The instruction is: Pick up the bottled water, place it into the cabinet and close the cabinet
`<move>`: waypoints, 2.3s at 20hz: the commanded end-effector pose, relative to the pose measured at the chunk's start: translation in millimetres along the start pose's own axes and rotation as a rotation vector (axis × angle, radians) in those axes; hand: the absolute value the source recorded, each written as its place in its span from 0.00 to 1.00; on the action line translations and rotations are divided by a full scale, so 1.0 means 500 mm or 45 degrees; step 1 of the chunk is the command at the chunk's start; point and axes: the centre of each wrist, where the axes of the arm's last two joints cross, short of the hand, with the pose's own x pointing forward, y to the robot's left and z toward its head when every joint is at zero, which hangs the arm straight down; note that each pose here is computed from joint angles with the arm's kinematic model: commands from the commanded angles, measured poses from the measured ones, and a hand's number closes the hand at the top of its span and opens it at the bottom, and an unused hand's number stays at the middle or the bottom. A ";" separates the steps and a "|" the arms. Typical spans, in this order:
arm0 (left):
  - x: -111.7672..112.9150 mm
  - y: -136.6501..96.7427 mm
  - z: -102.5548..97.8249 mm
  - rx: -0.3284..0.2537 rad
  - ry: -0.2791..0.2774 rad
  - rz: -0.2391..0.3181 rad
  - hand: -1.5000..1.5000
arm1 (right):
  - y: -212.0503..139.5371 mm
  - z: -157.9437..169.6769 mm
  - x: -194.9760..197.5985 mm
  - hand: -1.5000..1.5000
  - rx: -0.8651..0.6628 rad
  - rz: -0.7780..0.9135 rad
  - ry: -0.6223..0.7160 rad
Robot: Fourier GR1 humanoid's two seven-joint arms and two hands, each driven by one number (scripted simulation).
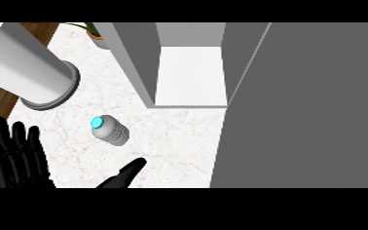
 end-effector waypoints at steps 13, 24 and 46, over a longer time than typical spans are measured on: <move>-0.073 0.012 -0.070 0.103 0.050 -0.053 0.00 | 0.010 0.029 0.058 0.00 -0.033 0.112 -0.069; -0.186 0.045 -0.103 0.144 0.100 -0.105 0.00 | 0.012 0.040 0.035 0.00 -0.028 0.117 -0.037; -0.436 -0.018 -0.128 0.029 0.196 -0.071 0.00 | 0.030 0.037 0.052 0.00 -0.021 0.110 -0.061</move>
